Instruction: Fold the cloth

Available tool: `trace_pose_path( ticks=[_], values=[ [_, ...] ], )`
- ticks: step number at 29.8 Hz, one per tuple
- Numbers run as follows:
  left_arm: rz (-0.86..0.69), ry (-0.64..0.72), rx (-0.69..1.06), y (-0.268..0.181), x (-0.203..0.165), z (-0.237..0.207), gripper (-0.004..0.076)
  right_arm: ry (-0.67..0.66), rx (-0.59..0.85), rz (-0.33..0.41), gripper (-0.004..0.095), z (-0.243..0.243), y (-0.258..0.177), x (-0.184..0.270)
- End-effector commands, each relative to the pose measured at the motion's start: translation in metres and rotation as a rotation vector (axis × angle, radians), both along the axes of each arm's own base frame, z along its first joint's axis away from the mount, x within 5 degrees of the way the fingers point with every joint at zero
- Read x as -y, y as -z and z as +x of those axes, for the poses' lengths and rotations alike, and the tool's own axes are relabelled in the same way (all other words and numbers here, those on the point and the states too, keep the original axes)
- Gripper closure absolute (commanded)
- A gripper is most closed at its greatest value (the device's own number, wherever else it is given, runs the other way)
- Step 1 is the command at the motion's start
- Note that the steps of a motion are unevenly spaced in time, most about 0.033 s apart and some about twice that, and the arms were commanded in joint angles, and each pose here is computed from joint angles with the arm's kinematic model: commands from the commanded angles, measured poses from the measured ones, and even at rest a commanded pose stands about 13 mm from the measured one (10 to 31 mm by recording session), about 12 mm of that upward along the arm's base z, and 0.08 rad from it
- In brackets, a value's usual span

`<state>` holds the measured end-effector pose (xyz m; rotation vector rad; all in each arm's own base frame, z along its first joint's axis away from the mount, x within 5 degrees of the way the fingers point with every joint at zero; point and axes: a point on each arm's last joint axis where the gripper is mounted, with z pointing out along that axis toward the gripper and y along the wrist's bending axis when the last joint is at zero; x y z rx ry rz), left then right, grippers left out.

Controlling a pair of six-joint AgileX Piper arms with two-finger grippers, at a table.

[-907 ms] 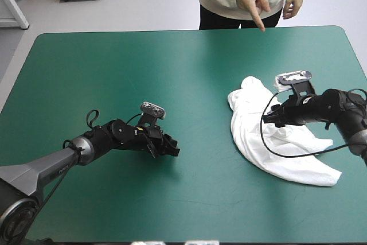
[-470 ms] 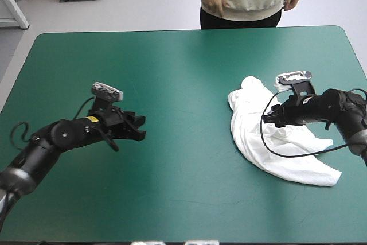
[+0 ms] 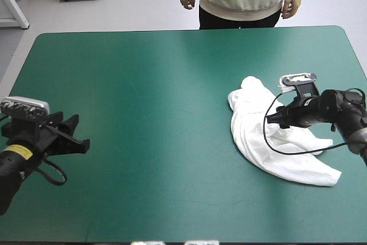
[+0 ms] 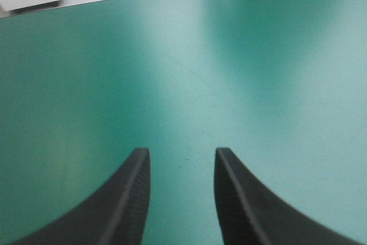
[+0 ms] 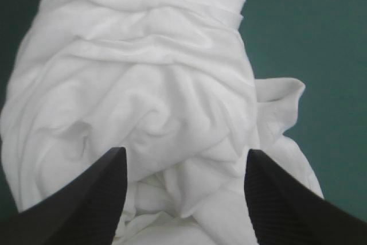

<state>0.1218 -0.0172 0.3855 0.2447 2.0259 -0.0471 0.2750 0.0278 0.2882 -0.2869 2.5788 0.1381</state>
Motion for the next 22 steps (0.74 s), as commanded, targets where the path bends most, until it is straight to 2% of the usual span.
trace_pose_path(
  ticks=[1,13,15,17,19,22],
  values=[
    [-0.012,-0.099,0.088,-0.017,-0.01,-0.016,0.0448,0.013,0.037,-0.008,0.0344,0.006,-0.008,0.0],
    [-0.057,-0.127,0.074,-0.017,-0.011,-0.022,0.0448,0.027,-0.112,0.0,0.0345,0.036,0.045,-0.002],
    [-0.058,-0.127,0.074,-0.017,-0.011,-0.022,0.0448,0.033,-0.148,0.013,0.0379,0.04,0.056,-0.004],
    [-0.067,-0.123,0.073,-0.017,-0.01,-0.022,0.0448,0.035,-0.174,0.015,0.0474,0.043,0.064,-0.004],
    [-0.08,-0.118,0.07,-0.017,-0.009,-0.022,0.0448,0.03,-0.19,0.013,0.062,0.045,0.07,-0.004],
    [-0.084,-0.117,0.07,-0.017,-0.009,-0.022,0.0448,-0.007,-0.189,0.036,0.0894,0.047,0.074,-0.008]
  ],
)
